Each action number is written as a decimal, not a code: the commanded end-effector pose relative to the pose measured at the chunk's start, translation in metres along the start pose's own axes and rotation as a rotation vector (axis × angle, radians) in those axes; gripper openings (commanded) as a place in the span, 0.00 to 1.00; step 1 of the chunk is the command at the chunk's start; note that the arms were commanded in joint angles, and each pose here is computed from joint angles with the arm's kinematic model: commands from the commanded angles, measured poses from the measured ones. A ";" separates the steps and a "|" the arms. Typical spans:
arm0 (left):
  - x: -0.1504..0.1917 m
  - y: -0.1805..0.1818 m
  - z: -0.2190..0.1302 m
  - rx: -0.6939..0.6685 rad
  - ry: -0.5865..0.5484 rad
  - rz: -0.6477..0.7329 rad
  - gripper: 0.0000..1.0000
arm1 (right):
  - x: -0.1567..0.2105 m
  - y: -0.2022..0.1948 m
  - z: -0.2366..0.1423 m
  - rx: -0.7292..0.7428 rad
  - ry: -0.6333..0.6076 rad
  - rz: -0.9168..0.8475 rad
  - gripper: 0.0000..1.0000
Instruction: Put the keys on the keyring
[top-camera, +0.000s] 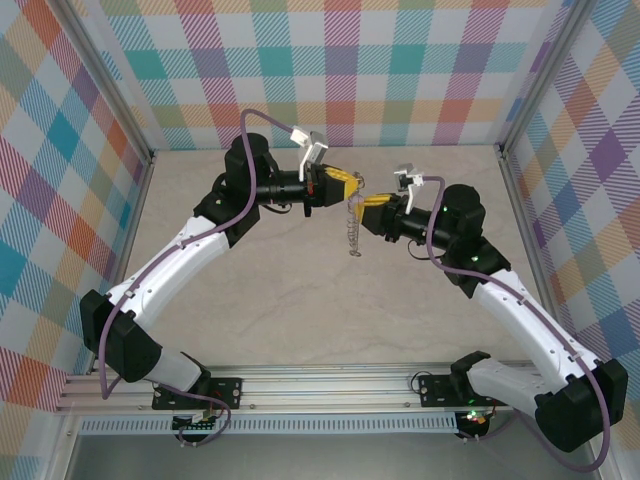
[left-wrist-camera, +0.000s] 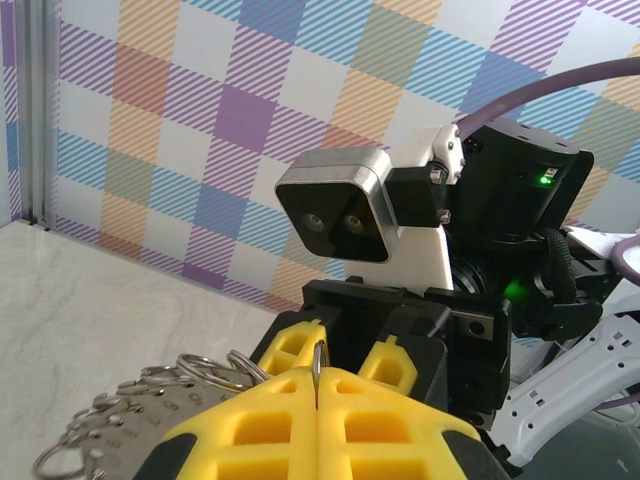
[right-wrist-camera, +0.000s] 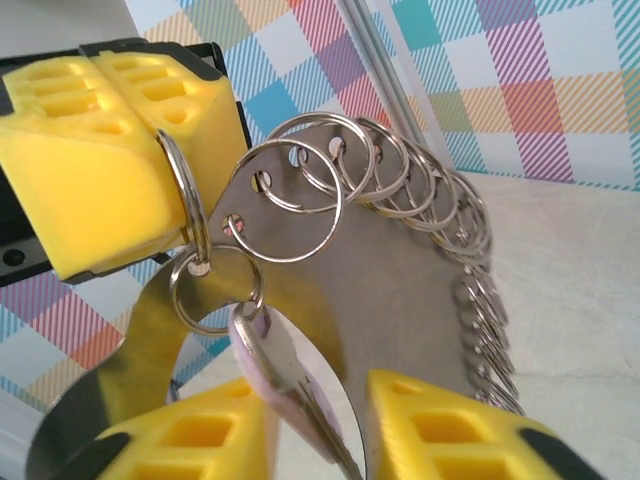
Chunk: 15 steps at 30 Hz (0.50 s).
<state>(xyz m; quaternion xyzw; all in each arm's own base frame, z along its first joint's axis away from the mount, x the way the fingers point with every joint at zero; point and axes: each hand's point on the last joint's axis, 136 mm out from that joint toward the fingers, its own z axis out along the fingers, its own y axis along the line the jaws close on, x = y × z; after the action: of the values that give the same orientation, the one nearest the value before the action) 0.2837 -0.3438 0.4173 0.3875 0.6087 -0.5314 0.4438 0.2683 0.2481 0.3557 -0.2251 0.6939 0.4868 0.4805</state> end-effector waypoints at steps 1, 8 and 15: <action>-0.027 -0.017 -0.010 0.030 -0.053 0.090 0.00 | -0.016 0.016 -0.001 -0.049 -0.038 -0.043 0.20; -0.026 -0.015 -0.011 0.020 -0.049 0.092 0.00 | -0.014 0.015 -0.007 -0.018 -0.021 -0.050 0.02; -0.021 -0.013 -0.013 -0.005 -0.039 0.115 0.00 | -0.005 0.007 -0.013 0.055 0.032 -0.055 0.00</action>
<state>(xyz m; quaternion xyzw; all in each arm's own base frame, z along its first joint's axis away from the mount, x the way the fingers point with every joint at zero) 0.2856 -0.3429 0.4140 0.3934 0.6097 -0.5211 0.4494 0.2604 0.2450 0.3570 -0.2350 0.7031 0.4726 0.4765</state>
